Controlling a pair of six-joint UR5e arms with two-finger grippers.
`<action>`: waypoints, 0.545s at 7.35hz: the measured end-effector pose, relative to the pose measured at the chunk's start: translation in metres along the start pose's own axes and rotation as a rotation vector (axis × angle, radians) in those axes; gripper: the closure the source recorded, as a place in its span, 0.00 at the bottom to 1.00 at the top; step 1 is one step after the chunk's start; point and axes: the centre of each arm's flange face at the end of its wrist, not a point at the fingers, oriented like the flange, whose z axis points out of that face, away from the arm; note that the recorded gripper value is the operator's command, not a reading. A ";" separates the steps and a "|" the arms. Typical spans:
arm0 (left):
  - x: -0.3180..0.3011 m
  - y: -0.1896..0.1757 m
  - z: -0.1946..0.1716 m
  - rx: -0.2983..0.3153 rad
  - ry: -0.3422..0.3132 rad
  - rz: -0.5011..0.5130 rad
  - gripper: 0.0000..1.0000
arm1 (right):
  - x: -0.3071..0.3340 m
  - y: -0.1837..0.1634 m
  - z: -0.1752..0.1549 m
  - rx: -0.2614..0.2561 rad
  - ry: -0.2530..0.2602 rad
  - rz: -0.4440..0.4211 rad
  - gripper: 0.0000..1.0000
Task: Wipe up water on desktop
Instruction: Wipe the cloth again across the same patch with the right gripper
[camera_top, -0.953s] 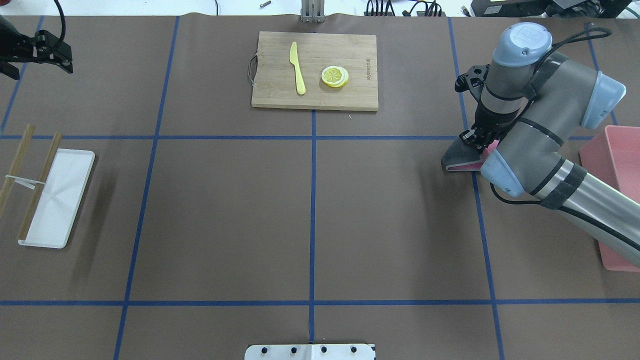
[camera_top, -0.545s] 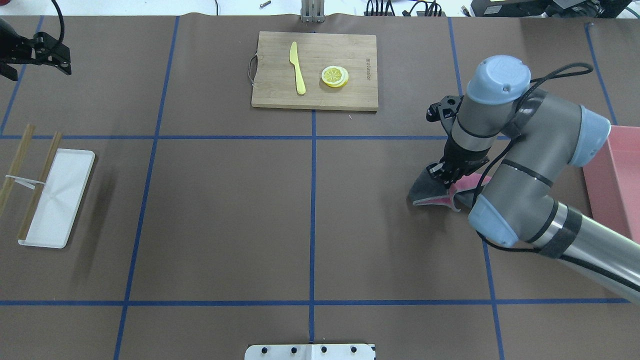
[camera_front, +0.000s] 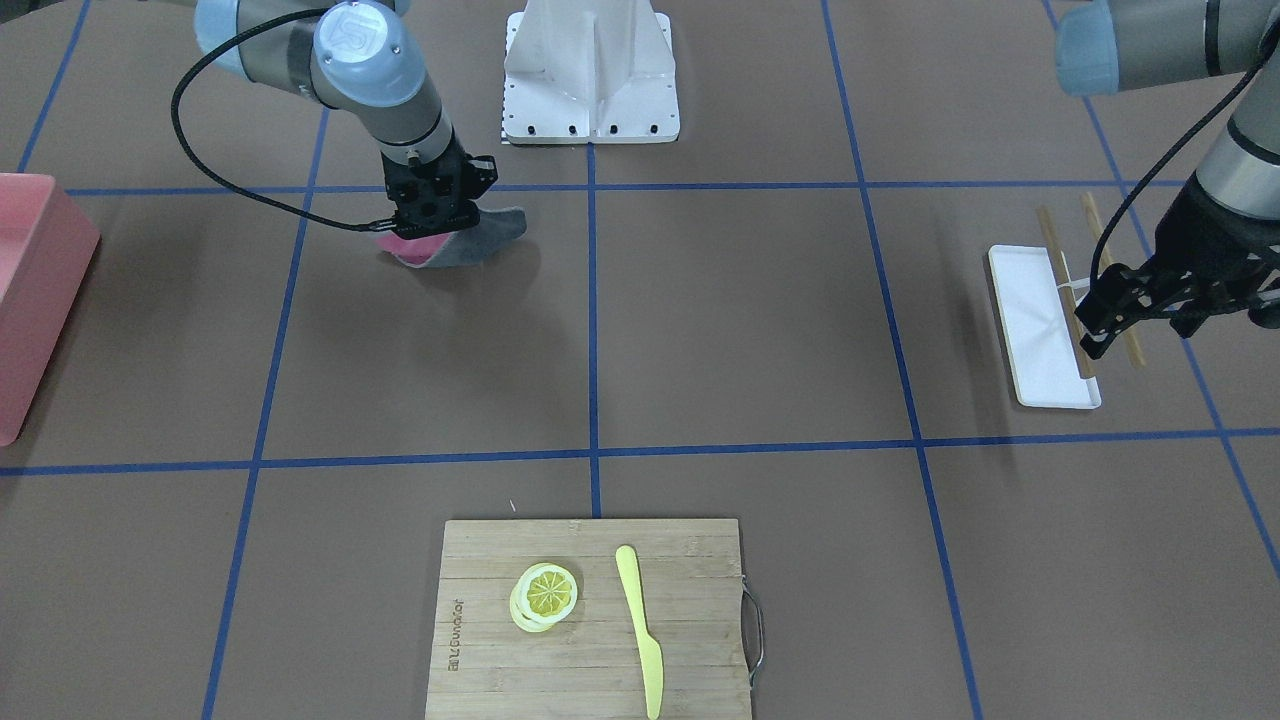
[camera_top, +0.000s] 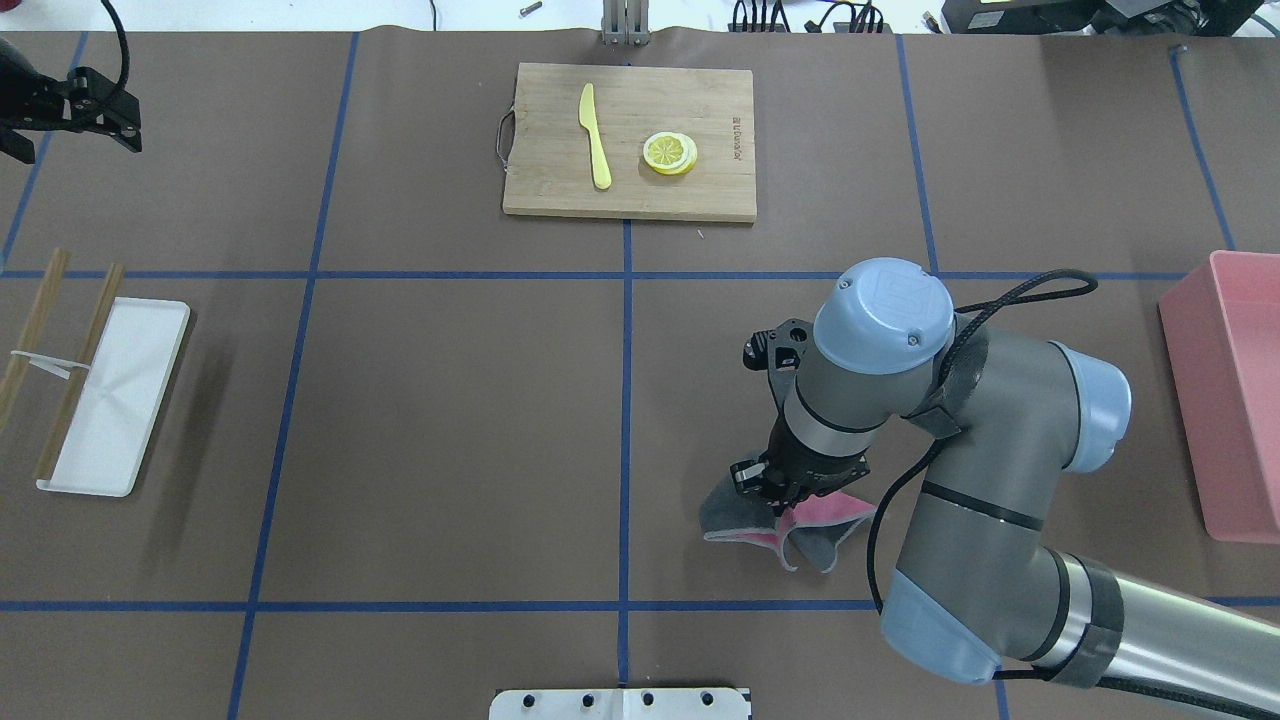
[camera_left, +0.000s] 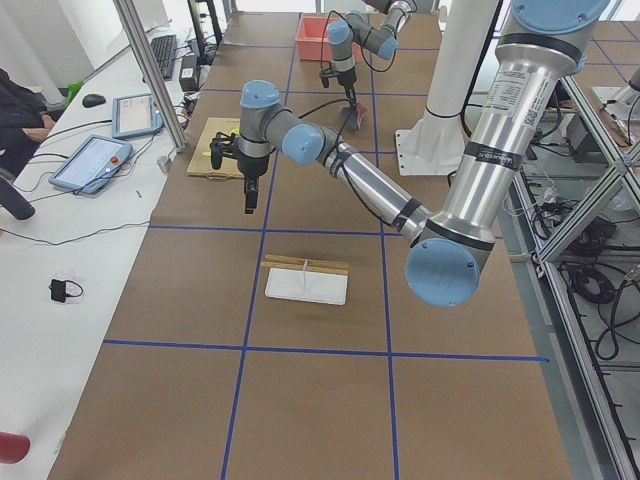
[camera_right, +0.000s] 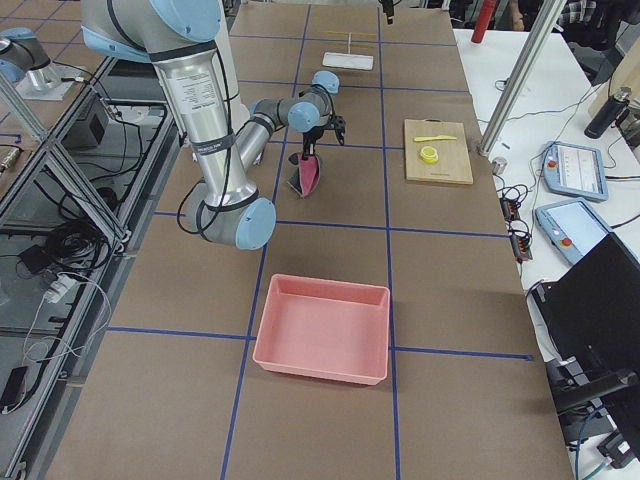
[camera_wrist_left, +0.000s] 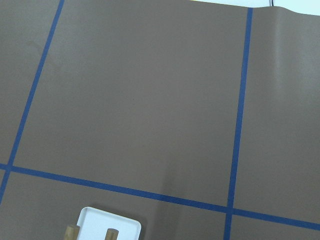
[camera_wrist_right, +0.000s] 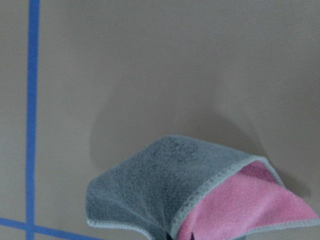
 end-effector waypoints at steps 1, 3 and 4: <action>-0.001 0.000 0.002 -0.003 -0.003 -0.001 0.02 | -0.007 0.003 -0.004 0.003 -0.014 0.008 1.00; 0.000 0.000 0.004 -0.006 -0.005 -0.002 0.02 | 0.008 -0.019 0.009 0.007 0.021 0.009 1.00; 0.000 0.000 0.005 -0.007 -0.005 -0.002 0.02 | 0.024 -0.041 0.020 0.015 0.039 0.013 1.00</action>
